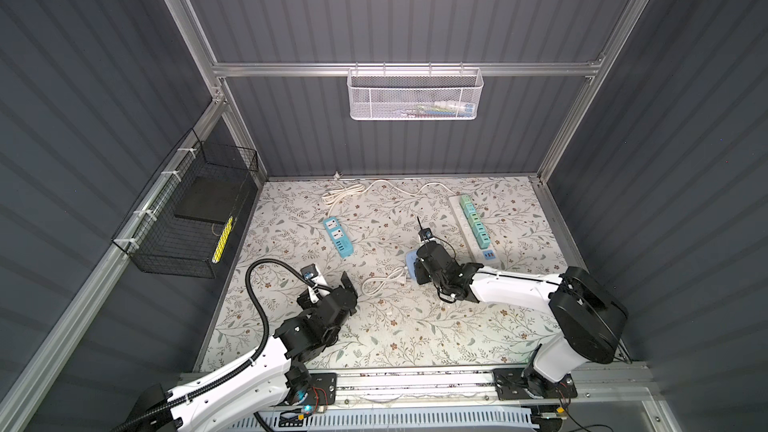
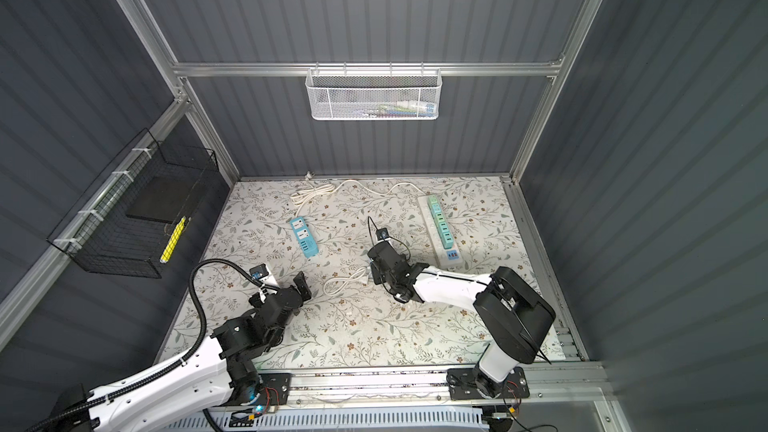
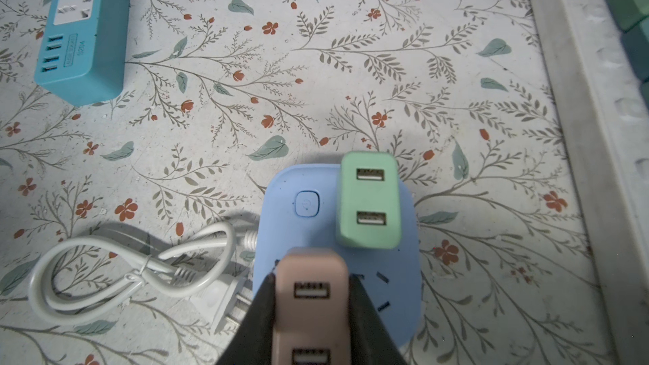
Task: Insert the plug
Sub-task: 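Carry the pink adapter with the right gripper over the blue cube's socket, then lower the pink adapter into the cube socket beside the green adapter, right gripper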
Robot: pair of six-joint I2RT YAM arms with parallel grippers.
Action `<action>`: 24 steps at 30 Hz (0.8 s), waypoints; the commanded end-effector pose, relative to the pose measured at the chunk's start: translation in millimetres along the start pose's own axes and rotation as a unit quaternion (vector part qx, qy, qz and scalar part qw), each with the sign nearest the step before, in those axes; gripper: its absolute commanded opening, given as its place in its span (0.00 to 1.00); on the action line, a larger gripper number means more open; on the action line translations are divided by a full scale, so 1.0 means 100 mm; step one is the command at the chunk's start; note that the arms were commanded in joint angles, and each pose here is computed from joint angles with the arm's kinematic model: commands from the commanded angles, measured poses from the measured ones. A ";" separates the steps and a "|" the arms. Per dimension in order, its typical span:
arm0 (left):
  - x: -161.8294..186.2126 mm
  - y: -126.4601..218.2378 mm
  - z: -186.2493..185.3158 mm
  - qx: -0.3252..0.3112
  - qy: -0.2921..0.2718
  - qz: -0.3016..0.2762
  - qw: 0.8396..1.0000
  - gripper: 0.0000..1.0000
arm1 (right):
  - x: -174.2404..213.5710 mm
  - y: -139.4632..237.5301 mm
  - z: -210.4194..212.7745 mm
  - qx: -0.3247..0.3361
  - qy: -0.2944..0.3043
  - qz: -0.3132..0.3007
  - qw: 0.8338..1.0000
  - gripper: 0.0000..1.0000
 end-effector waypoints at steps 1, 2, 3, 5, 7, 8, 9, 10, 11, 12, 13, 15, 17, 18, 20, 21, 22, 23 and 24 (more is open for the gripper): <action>0.02 -0.01 0.00 -0.004 -0.013 -0.001 1.000 1.00 | 0.06 -0.05 0.00 0.016 0.002 0.015 1.000 0.19; 0.02 -0.01 0.00 -0.003 -0.013 -0.001 1.000 1.00 | 0.06 -0.04 -0.01 0.021 0.000 0.014 1.000 0.19; 0.02 -0.02 -0.01 -0.002 -0.013 0.000 1.000 1.00 | 0.05 -0.04 -0.02 0.025 -0.002 0.013 1.000 0.20; 0.02 -0.02 -0.02 -0.002 -0.015 0.000 1.000 1.00 | 0.06 -0.04 -0.03 0.035 -0.006 0.015 0.999 0.20; 0.02 -0.02 -0.02 -0.003 -0.016 0.001 1.000 1.00 | 0.08 -0.06 -0.04 0.044 -0.005 0.023 0.999 0.19; 0.01 -0.02 -0.03 -0.003 -0.017 0.001 1.000 1.00 | 0.11 -0.08 -0.04 0.050 -0.002 0.026 0.998 0.20; 0.01 -0.02 -0.02 -0.004 -0.016 -0.001 1.000 1.00 | 0.13 -0.10 -0.04 0.058 0.001 0.031 0.998 0.20; 0.00 -0.02 -0.02 -0.003 -0.017 -0.001 1.000 1.00 | 0.15 -0.12 -0.04 0.064 0.003 0.036 0.997 0.19; 0.00 -0.02 -0.02 -0.004 -0.017 -0.002 1.000 1.00 | 0.18 -0.14 -0.05 0.068 0.005 0.043 0.997 0.19; 0.00 -0.02 -0.02 -0.004 -0.017 -0.003 1.000 1.00 | 0.21 -0.16 -0.07 0.072 0.007 0.047 0.996 0.19; -0.01 -0.01 -0.01 -0.005 -0.018 -0.003 1.000 1.00 | 0.23 -0.18 -0.08 0.077 0.008 0.052 0.996 0.19; -0.01 -0.01 0.00 -0.007 -0.017 -0.005 1.000 1.00 | 0.29 -0.21 -0.11 0.088 0.008 0.062 0.994 0.19; 0.00 0.00 0.01 -0.008 -0.017 -0.005 1.000 1.00 | 0.35 -0.23 -0.14 0.089 0.005 0.070 0.994 0.19; -0.01 0.00 0.02 -0.008 -0.017 -0.006 1.000 1.00 | 0.38 -0.24 -0.15 0.094 0.006 0.077 0.993 0.19; -0.02 0.01 0.02 -0.009 -0.018 -0.009 1.000 1.00 | 0.43 -0.27 -0.16 0.098 0.011 0.088 0.991 0.19; -0.03 0.01 0.02 -0.009 -0.019 -0.011 1.000 1.00 | 0.45 -0.29 -0.16 0.100 0.011 0.091 0.991 0.19; -0.04 0.01 0.03 -0.009 -0.020 -0.013 1.000 1.00 | 0.47 -0.30 -0.17 0.102 0.012 0.095 0.990 0.19; -0.05 0.01 0.03 -0.009 -0.021 -0.014 1.000 1.00 | 0.48 -0.31 -0.17 0.104 0.010 0.096 0.990 0.19; -0.05 0.02 0.03 -0.010 -0.021 -0.015 1.000 1.00 | 0.50 -0.32 -0.18 0.105 0.008 0.097 0.990 0.19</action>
Point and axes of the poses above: each gripper's point midway between its finger pads, its own y axis back along the fingers, its own z axis along the line the jaws close on, x = y × z, the point moved 9 cm from there along y, back along the fingers, and after that the axes turned 15 degrees about -y, right-handed, at the moved point
